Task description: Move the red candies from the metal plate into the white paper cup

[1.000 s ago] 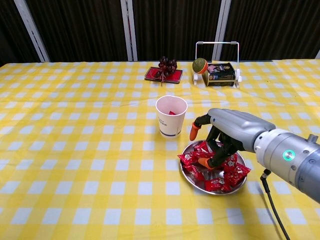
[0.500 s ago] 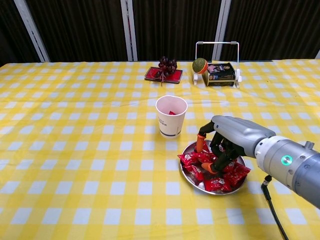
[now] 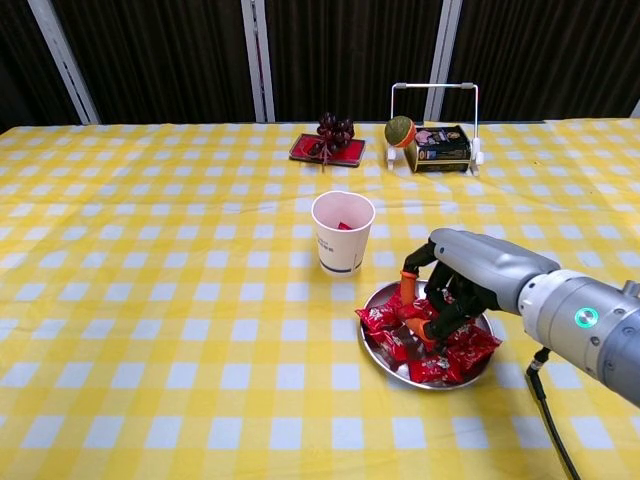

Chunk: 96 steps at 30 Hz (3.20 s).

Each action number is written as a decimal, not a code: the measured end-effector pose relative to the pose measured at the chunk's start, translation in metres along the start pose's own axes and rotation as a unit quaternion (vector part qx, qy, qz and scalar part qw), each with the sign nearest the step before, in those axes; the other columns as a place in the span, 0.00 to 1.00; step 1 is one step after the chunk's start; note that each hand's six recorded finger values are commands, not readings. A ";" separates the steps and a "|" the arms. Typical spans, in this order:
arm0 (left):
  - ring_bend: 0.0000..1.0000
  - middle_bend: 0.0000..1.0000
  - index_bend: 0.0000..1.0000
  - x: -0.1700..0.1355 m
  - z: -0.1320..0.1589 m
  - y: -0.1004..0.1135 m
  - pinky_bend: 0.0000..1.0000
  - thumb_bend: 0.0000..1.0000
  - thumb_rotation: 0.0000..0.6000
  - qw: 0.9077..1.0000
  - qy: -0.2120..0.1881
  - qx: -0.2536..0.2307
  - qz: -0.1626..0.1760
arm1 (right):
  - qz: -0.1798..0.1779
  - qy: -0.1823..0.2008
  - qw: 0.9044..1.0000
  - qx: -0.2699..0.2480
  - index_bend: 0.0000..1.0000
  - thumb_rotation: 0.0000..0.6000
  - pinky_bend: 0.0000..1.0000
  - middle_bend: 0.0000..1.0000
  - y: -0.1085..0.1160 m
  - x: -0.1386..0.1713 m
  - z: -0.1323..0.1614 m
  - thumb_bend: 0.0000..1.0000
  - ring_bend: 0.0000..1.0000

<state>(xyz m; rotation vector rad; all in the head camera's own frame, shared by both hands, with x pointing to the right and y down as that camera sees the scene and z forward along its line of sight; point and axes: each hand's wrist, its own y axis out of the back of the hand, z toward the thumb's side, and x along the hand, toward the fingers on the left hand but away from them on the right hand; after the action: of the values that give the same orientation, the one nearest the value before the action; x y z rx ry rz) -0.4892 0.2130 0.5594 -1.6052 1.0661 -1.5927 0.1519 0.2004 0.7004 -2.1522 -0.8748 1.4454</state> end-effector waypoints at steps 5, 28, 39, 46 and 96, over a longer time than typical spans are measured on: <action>0.00 0.00 0.00 0.000 0.000 0.000 0.00 0.01 1.00 1.000 -0.001 -0.001 0.000 | -0.020 0.014 1.000 -0.009 0.60 1.00 0.98 0.83 0.021 0.003 0.010 0.51 0.95; 0.00 0.00 0.00 0.003 -0.001 -0.003 0.00 0.01 1.00 1.000 0.002 -0.007 -0.017 | -0.067 0.036 0.997 -0.013 0.60 1.00 0.98 0.83 0.082 -0.040 0.055 0.51 0.95; 0.00 0.00 0.00 0.003 -0.001 -0.004 0.00 0.01 1.00 1.000 0.003 -0.011 -0.024 | -0.060 0.032 0.998 -0.010 0.48 1.00 0.98 0.83 0.065 -0.059 0.060 0.51 0.95; 0.00 0.00 0.00 0.004 0.000 -0.004 0.00 0.01 1.00 1.000 0.002 -0.010 -0.025 | -0.067 0.037 0.997 -0.014 0.36 1.00 0.98 0.83 0.067 -0.059 0.064 0.48 0.95; 0.00 0.00 0.00 -0.002 0.002 0.001 0.00 0.01 1.00 1.000 -0.007 -0.004 0.004 | 0.034 -0.024 0.998 0.038 0.32 1.00 0.98 0.83 -0.001 0.019 -0.003 0.29 0.95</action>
<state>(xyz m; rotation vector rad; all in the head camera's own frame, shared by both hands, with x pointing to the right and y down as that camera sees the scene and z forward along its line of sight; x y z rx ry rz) -0.4869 0.2137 0.5577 -1.6148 1.0716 -1.5714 0.1599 0.2143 0.6890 -2.1200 -0.7567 1.5433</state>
